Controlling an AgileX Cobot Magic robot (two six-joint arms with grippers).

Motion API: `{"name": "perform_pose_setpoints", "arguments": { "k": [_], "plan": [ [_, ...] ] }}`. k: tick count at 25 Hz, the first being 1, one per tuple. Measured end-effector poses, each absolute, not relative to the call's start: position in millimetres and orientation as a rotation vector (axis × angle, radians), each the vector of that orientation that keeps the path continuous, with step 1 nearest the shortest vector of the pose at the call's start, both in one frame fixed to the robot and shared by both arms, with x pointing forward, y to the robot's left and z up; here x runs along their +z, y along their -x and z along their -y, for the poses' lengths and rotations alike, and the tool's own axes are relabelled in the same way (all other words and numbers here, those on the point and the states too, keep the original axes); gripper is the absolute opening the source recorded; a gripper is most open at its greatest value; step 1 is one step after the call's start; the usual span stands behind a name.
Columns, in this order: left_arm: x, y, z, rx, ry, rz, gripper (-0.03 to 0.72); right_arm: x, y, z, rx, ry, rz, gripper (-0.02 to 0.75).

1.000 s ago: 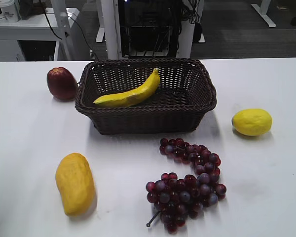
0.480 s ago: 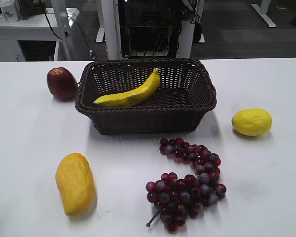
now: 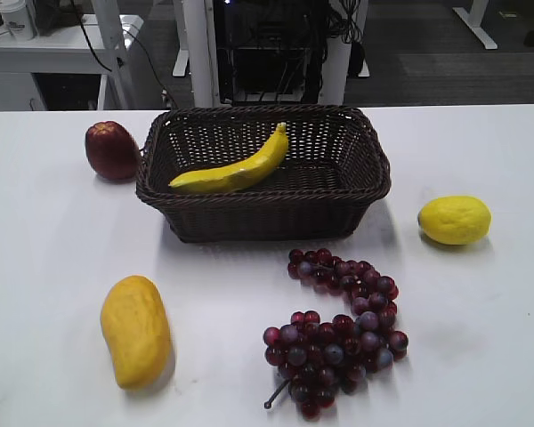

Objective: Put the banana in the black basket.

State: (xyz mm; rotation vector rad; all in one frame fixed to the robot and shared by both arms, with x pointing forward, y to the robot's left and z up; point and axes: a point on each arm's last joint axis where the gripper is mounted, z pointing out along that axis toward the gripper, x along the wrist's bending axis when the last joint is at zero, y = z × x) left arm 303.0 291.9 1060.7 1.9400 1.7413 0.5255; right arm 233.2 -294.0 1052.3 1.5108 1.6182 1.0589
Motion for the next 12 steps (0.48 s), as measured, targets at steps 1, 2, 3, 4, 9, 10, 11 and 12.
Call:
{"name": "perform_pose_setpoints", "arguments": {
  "k": [1,2,3,4,9,10,11,12],
  "plan": [
    [1058.7,-299.3,-292.2,0.536,-1.931,-1.733,0.571,1052.3,-233.2,294.0,1.059,-1.511,-1.618,0.44],
    [1056.2,-296.2,-292.4,0.543,-1.926,-1.728,0.571,1052.3,-233.2,294.0,1.059,-1.511,-1.618,0.44],
    [1054.2,-292.6,-292.7,0.553,-1.918,-1.72,0.571,1052.3,-233.2,294.0,1.059,-1.511,-1.618,0.44],
    [1052.0,-289.2,-293.0,0.565,-1.908,-1.711,0.571,1052.3,-233.2,294.0,1.059,-1.511,-1.618,0.44],
    [1044.4,-275.0,-293.2,0.626,-1.838,-1.649,0.571,1052.3,-233.2,294.0,1.059,-1.511,-1.618,0.44],
    [1045.4,-271.7,-293.4,0.645,-1.82,-1.631,0.571,1052.3,-233.2,294.0,1.059,-1.511,-1.618,0.44],
    [1046.2,-268.3,-293.6,0.664,-1.801,-1.614,0.571,1052.3,-233.2,294.0,1.059,-1.511,-1.618,0.44],
    [1046.9,-265.5,-293.8,0.68,-1.786,-1.599,0.571,1052.3,-233.2,294.0,1.059,-1.511,-1.618,0.44]
  ]
}}
